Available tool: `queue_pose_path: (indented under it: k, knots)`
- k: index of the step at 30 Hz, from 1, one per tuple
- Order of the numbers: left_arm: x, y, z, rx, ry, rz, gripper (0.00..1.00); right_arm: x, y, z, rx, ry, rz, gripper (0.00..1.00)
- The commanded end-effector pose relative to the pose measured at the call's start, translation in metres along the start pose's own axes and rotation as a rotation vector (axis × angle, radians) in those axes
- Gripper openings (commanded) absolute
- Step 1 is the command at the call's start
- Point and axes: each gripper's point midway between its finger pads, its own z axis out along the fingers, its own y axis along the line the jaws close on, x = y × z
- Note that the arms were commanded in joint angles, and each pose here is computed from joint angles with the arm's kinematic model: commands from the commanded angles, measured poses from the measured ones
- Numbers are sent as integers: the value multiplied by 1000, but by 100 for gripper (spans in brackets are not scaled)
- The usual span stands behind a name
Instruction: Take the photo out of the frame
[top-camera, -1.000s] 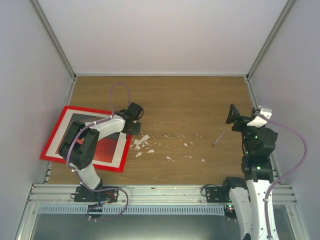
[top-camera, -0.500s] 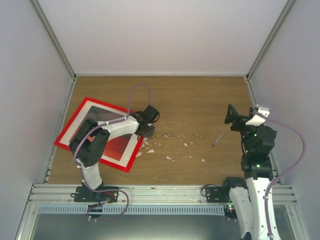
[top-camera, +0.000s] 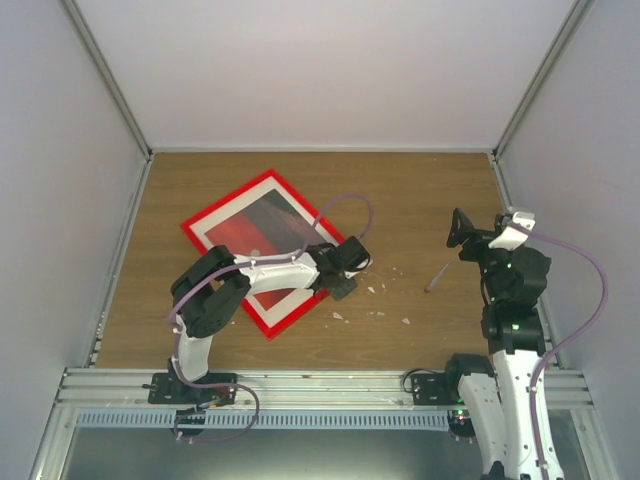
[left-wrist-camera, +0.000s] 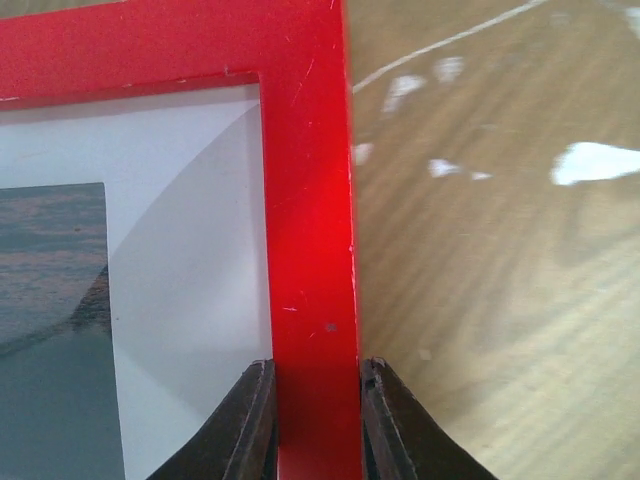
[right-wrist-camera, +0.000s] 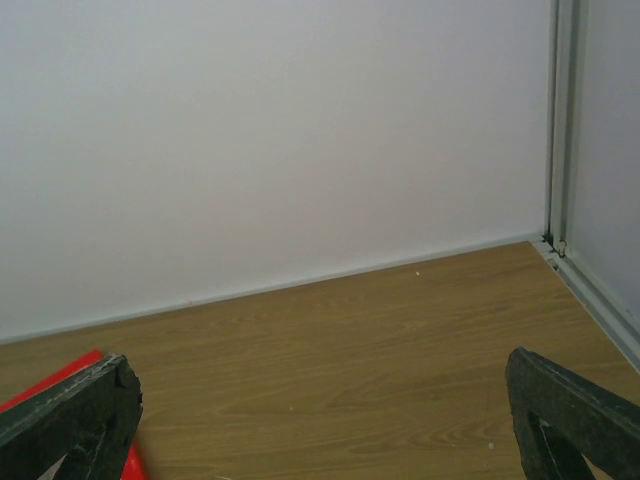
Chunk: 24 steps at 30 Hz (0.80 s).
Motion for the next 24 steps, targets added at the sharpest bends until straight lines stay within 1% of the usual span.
queue_pose_path:
  k: [1, 3, 6, 7, 9, 11, 15, 17, 21, 24]
  knots:
    - [-47, -11, -22, -4, -170, 76, 10, -5, 3, 0, -11, -5, -13, 100]
    - [-52, -13, -30, -4, -193, 74, 11, -4, 4, 1, -16, 4, -15, 100]
    - [-56, -10, -44, -17, -222, 46, 19, -1, 7, 4, -32, 23, -17, 100]
    - [-57, -8, -50, -20, -232, 32, 23, 1, 8, 5, -42, 32, -17, 100]
    - [-58, -1, -64, -36, -259, -5, 37, 5, 12, 9, -63, 59, -19, 99]
    - [-53, 6, -76, -44, -279, -77, 43, 11, 16, 13, -94, 92, -19, 100]
    - [-30, 28, -98, -47, -306, -284, 58, 21, 35, 18, -209, 136, -28, 100]
    - [-10, 44, -105, -37, -307, -428, 65, 30, 44, 22, -260, 170, -29, 100]
    - [44, 80, -108, -8, -286, -681, 73, 62, 58, 41, -331, 297, -13, 100]
    - [81, 102, -112, 4, -294, -846, 77, 90, 86, 50, -412, 384, -26, 99]
